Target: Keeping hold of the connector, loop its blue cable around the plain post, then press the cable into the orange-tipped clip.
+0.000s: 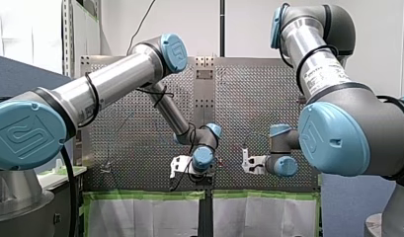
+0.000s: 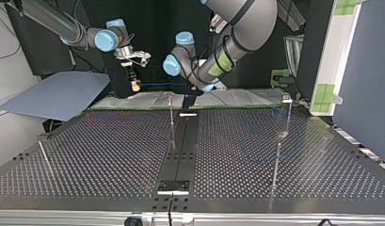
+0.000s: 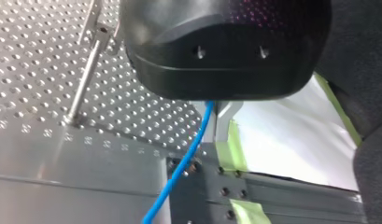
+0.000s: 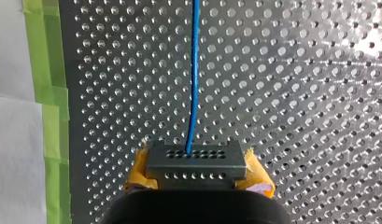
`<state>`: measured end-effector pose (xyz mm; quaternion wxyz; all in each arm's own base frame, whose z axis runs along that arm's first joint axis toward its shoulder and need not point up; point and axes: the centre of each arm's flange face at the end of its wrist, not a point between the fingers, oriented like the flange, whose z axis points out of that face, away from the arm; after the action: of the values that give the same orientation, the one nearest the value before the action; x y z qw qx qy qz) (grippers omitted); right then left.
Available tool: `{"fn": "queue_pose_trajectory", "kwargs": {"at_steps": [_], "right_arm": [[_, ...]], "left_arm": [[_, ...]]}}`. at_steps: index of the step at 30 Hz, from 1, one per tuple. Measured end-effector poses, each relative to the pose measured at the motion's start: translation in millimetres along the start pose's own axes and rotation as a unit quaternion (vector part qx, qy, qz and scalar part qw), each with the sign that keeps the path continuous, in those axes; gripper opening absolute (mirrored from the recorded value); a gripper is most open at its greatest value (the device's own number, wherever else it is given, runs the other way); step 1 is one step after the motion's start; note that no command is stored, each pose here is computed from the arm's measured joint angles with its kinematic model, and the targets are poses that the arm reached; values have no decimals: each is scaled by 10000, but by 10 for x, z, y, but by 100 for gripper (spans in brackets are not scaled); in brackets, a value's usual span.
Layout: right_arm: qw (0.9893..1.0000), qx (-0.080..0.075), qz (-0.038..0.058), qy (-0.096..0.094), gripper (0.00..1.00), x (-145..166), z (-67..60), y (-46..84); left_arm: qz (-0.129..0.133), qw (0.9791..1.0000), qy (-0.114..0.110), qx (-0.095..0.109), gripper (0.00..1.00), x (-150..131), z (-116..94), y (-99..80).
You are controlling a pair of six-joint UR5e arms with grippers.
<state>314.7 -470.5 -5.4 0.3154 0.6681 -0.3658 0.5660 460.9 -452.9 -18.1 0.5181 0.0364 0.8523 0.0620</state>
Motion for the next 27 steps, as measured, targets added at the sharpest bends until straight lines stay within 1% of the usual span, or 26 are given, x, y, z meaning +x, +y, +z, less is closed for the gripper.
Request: {"fn": "queue_pose_trajectory", "kwargs": {"at_steps": [6,12,16,21,27], "right_arm": [[10000,-29,16,12,0,20,29,48],[10000,-58,27,-5,0,50,71,101],[10000,-91,37,-18,0,74,104,151],[9999,-142,44,-4,0,102,139,223],[9998,-204,57,-15,0,137,183,311]], "left_arm": [[-208,9995,-234,-21,0,-74,-40,6],[-405,9981,-430,151,0,-238,-126,56],[-545,9964,-621,211,0,-361,-155,56],[-691,9939,-813,274,0,-423,-139,22],[-811,9904,-1015,481,0,-476,-100,-46]]}}
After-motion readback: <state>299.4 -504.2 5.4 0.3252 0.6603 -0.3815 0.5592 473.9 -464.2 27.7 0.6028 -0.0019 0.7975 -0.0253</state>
